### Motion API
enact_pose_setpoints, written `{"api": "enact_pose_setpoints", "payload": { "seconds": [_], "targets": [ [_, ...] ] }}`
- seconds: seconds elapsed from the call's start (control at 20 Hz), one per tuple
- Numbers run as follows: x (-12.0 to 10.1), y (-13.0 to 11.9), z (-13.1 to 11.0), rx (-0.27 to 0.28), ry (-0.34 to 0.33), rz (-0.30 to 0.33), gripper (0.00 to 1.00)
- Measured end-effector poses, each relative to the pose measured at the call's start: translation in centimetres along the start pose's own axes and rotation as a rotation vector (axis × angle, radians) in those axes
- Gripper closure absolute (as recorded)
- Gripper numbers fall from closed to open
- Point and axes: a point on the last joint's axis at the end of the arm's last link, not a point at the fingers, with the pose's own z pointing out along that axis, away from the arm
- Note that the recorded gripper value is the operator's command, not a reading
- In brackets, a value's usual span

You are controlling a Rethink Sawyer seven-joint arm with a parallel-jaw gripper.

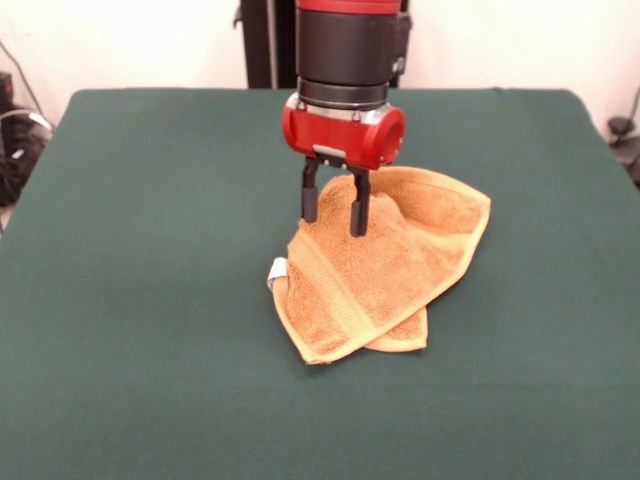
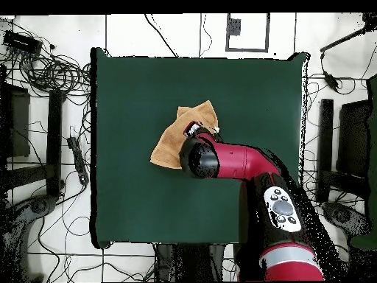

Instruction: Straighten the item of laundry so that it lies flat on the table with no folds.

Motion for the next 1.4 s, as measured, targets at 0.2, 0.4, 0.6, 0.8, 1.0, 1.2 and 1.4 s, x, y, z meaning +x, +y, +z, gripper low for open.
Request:
{"api": "enact_pose_setpoints", "payload": {
  "seconds": [0.2,0.4,0.6,0.8,1.0,1.2,1.4],
  "targets": [
    [0.3,-0.1,0.0,-0.011,-0.012,0.001,0.0],
    [0.7,-0.2,0.1,-0.024,-0.025,0.0,0.0],
    [1.3,-0.4,0.1,-0.03,-0.03,0.0,0.0],
    [1.8,-0.6,-0.1,-0.033,-0.031,-0.001,0.0],
    [2.1,-0.7,-0.5,-0.035,-0.033,-0.001,0.0],
    [2.4,-0.9,-0.7,-0.033,-0.031,-0.002,0.0],
    [2.6,-1.2,-0.6,-0.03,-0.026,0.001,0.0]
  ]
}}
